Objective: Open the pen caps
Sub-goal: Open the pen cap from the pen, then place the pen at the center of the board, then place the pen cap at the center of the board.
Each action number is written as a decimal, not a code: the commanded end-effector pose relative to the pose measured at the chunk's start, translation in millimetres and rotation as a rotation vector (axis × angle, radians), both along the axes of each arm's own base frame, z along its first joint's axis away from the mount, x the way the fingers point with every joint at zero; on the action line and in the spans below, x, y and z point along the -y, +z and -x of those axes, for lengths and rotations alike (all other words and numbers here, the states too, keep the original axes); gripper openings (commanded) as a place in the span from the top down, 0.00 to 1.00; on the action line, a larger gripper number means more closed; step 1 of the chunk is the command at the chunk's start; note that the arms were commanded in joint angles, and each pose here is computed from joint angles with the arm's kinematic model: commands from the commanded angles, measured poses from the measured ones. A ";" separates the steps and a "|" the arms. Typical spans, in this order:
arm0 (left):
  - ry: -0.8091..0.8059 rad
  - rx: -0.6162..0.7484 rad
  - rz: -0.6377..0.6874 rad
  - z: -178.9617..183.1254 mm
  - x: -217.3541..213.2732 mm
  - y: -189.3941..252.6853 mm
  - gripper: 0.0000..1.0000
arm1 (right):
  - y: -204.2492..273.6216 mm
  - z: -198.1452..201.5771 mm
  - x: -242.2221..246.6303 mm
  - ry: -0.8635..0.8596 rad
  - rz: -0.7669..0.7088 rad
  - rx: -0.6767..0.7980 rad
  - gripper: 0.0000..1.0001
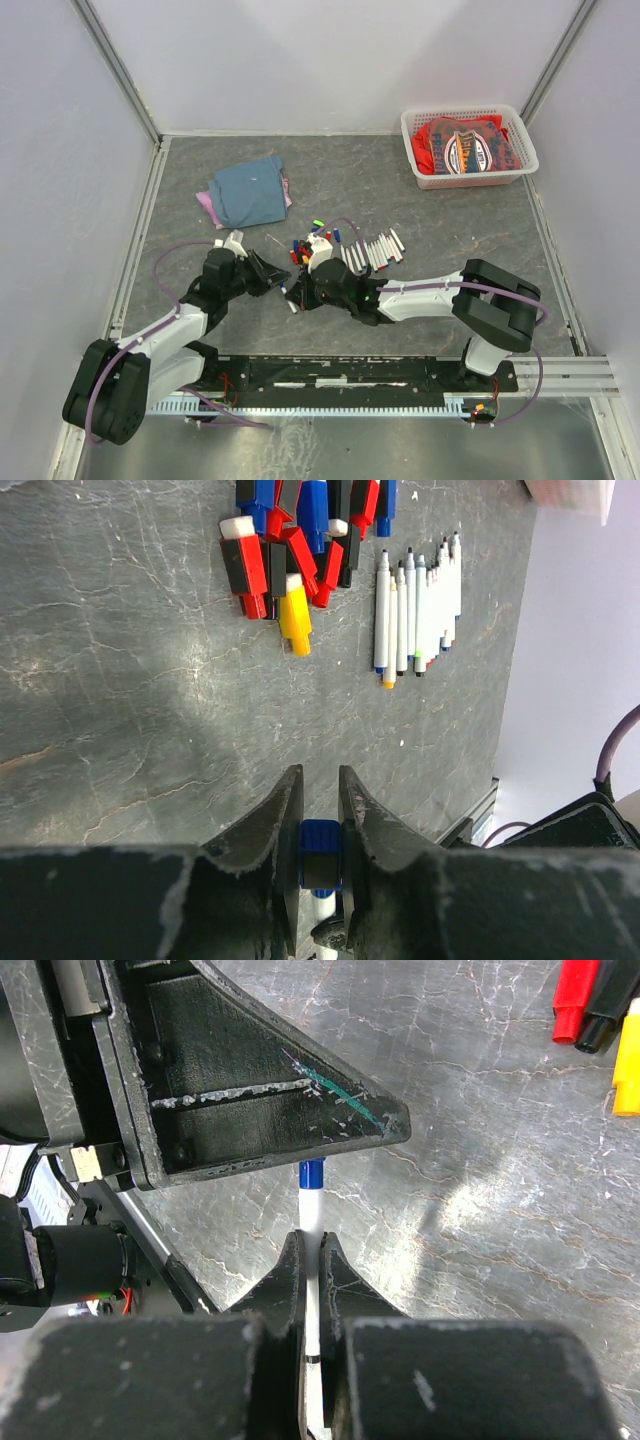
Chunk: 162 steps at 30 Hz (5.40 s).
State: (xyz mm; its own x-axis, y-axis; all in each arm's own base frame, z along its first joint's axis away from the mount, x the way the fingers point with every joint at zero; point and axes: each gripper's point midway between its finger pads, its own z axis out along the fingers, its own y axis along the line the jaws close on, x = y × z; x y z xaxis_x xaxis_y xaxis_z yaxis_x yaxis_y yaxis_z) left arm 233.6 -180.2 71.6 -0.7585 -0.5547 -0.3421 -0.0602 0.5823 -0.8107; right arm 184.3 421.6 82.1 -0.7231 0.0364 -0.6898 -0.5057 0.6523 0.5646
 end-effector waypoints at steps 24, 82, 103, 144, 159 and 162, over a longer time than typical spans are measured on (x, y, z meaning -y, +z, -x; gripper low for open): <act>-0.003 0.070 0.102 -7.8 8.1 31.7 0.97 | 11.3 -5.7 -6.5 0.006 -0.035 0.018 0.69; 0.048 0.310 0.243 -63.2 34.7 79.2 0.97 | -2.9 -1.8 27.3 -0.001 -0.128 0.019 0.99; 0.083 0.151 -0.141 -78.8 29.4 31.8 0.97 | -15.7 -46.7 100.8 -0.224 0.152 0.066 0.99; 0.084 0.000 -0.411 -92.3 49.1 -23.1 0.70 | -36.6 -141.6 164.1 -0.383 0.614 0.092 0.79; 0.089 0.016 -0.406 -91.6 50.5 -14.8 0.66 | -41.2 -143.3 165.0 -0.383 0.617 0.080 0.74; 0.092 0.022 -0.404 -92.3 50.2 -12.3 0.66 | -39.9 -143.3 164.5 -0.380 0.617 0.081 0.74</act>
State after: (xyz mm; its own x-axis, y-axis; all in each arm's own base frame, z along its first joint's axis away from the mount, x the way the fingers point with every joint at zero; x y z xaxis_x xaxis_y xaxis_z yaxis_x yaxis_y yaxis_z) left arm 314.1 -227.2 35.3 -0.7392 -0.4358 -0.5134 -0.1464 0.8481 -0.5092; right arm 315.8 248.6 27.1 -0.7095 -0.1532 -0.6879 -0.2023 0.9793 -0.0095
